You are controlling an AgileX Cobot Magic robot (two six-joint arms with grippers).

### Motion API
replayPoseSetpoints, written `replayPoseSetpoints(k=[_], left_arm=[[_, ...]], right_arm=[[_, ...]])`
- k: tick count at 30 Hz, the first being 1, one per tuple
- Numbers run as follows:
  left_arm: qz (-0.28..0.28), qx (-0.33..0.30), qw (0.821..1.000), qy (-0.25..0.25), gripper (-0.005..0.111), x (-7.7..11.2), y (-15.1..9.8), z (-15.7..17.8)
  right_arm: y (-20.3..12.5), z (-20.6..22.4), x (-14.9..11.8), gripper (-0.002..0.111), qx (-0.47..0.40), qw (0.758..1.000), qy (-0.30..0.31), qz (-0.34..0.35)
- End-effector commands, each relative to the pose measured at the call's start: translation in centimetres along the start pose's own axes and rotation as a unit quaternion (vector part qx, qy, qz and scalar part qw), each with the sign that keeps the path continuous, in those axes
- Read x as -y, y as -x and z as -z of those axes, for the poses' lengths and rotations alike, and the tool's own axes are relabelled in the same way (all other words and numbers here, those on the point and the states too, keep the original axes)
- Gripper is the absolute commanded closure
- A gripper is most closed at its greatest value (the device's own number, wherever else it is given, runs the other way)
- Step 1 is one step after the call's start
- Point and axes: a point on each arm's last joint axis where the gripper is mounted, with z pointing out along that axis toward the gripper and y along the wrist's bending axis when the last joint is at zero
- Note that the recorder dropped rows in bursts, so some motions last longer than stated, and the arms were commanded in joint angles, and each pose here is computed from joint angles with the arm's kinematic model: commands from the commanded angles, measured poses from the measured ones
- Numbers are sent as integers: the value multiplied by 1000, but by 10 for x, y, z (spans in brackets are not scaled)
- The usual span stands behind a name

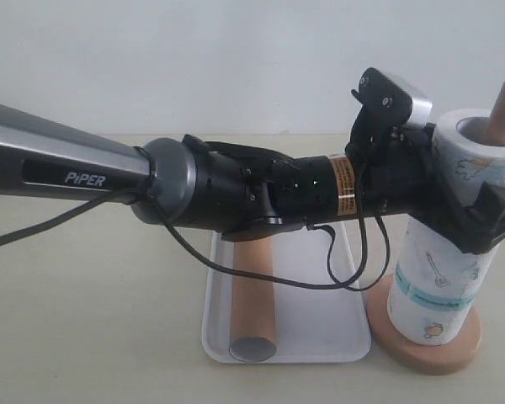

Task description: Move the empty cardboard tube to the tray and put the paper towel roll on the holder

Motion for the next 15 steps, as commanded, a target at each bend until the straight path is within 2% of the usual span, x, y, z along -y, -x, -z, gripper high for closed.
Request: replayPoseSetpoints(k=[1, 15], left_arm=[[-23, 37, 999, -9, -3, 7, 30, 4], [-119, 102, 988, -9, -3, 24, 103, 22]], right_arm=[[1, 0, 0, 107, 8, 1000, 1, 3], [1, 0, 0, 107, 8, 1000, 1, 3]])
